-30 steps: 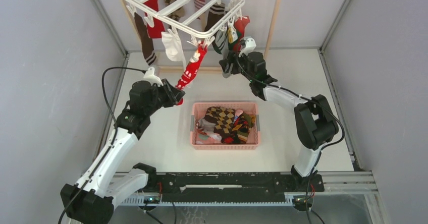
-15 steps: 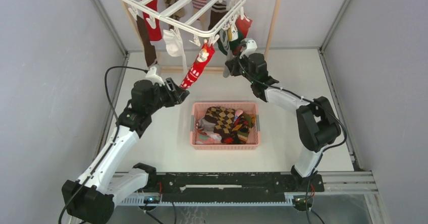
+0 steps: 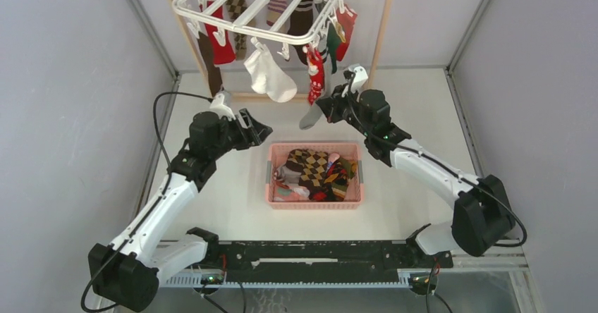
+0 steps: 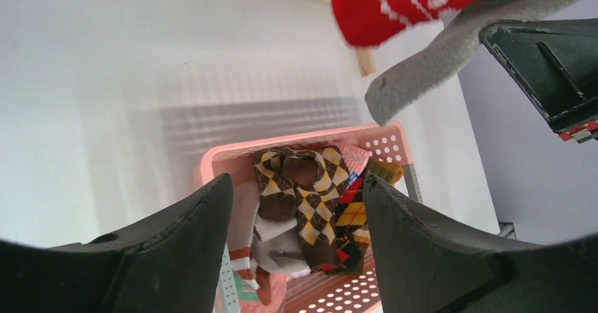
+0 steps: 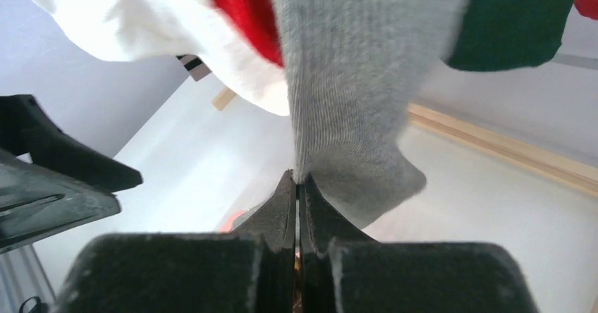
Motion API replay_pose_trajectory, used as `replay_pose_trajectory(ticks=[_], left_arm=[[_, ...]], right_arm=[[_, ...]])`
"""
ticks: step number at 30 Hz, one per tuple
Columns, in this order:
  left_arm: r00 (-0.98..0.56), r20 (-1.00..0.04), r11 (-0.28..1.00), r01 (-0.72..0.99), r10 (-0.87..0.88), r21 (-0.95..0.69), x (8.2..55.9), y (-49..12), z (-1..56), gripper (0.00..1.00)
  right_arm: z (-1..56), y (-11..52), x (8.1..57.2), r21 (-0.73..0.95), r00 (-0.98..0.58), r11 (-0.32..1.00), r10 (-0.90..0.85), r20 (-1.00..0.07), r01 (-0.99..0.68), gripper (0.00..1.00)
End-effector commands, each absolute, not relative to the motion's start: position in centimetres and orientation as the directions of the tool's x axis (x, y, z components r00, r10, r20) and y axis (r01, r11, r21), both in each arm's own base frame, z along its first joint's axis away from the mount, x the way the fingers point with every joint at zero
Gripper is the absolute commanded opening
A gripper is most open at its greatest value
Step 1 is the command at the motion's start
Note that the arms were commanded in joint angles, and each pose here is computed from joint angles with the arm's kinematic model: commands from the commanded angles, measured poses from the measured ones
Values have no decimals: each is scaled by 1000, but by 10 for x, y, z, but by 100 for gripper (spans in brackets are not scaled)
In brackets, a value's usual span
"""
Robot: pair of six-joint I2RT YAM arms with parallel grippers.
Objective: Remove the socks clipped to the hanger
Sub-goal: Remove the sock from the hanger.
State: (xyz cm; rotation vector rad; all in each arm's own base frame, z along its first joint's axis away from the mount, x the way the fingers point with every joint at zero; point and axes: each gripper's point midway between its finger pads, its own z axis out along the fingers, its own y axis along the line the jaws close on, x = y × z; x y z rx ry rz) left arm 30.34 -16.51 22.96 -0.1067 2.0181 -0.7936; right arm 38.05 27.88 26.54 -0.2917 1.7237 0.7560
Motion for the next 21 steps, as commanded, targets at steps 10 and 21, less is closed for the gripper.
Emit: replay_pose_trajectory(ticks=[10, 21], left_arm=[[-517, -791, 705, 423, -327, -569, 261, -225, 286, 72], [-496, -819, 578, 592, -287, -562, 242, -261, 307, 92]], right_arm=[[305, 275, 315, 273, -254, 729, 140, -957, -628, 1], [323, 293, 267, 297, -272, 635, 140, -952, -713, 2]])
